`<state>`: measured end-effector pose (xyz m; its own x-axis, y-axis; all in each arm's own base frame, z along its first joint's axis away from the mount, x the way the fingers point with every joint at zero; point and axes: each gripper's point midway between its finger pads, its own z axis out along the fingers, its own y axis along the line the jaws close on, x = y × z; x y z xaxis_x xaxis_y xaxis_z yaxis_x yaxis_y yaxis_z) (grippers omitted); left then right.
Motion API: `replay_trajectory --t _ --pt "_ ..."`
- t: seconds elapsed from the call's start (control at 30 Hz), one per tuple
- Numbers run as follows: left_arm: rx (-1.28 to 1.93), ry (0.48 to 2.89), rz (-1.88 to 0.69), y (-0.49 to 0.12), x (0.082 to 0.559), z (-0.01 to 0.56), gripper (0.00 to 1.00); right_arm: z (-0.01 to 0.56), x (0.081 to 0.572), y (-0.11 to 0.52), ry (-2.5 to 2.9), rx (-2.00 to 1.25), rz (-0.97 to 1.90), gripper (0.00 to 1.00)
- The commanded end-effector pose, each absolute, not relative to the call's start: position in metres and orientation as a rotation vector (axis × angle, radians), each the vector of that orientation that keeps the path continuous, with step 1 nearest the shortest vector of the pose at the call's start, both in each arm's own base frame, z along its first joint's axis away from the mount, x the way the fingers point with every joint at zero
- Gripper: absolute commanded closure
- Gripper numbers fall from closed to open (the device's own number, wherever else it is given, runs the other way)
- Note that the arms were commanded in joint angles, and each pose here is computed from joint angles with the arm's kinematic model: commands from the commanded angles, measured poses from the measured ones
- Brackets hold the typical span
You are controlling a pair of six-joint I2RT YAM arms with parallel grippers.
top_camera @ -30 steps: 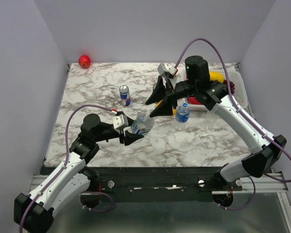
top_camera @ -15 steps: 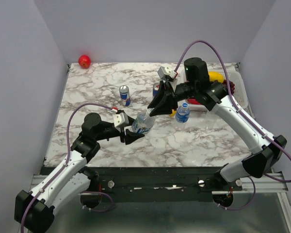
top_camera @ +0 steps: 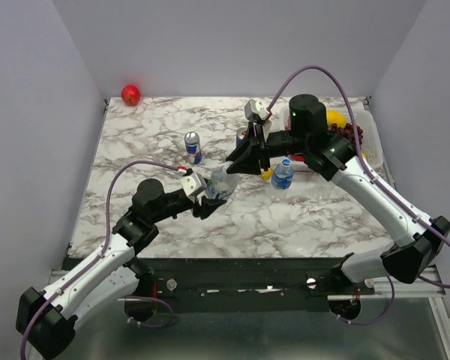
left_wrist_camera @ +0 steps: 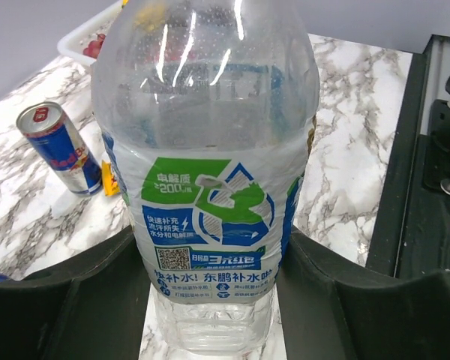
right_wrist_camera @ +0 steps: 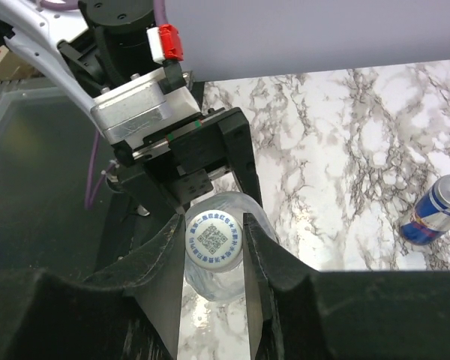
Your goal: Screw on the bottle caps
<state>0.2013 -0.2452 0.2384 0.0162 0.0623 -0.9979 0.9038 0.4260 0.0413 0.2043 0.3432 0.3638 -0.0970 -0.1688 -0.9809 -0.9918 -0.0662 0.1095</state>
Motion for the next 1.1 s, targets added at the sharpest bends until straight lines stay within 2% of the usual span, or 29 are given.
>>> replay_trajectory --t 0.0,0.07,0.1,0.2,0.37,0.63,0.93,1.07 --pt "0.838 1.344 -0.718 -0.233 0.217 0.262 0.6 0.354 0.212 0.345 1.444 -1.307 1.205 0.91" --pt "0.882 1.352 -0.707 -0.23 0.211 0.254 0.36 0.348 0.222 0.345 1.457 -1.313 1.146 0.92" --pt "0.9 1.363 -0.698 -0.229 0.209 0.25 0.02 0.345 0.226 0.344 1.474 -1.312 1.13 0.92" --pt "1.0 1.412 -0.65 -0.22 0.203 0.232 0.01 0.334 0.242 0.343 1.503 -1.317 1.071 0.94" --pt "1.303 1.595 -0.56 -0.197 0.182 0.165 0.01 0.322 0.273 0.347 1.522 -1.342 0.952 0.95" --pt "1.165 1.665 -0.452 -0.169 0.198 0.16 0.01 0.259 0.288 0.35 1.579 -1.447 0.926 0.95" --pt "1.077 1.749 -0.44 -0.16 0.198 0.147 0.01 0.228 0.294 0.35 1.563 -1.455 1.014 0.95" --pt "1.077 1.76 -0.439 -0.159 0.198 0.143 0.01 0.217 0.298 0.348 1.599 -1.44 1.014 0.82"
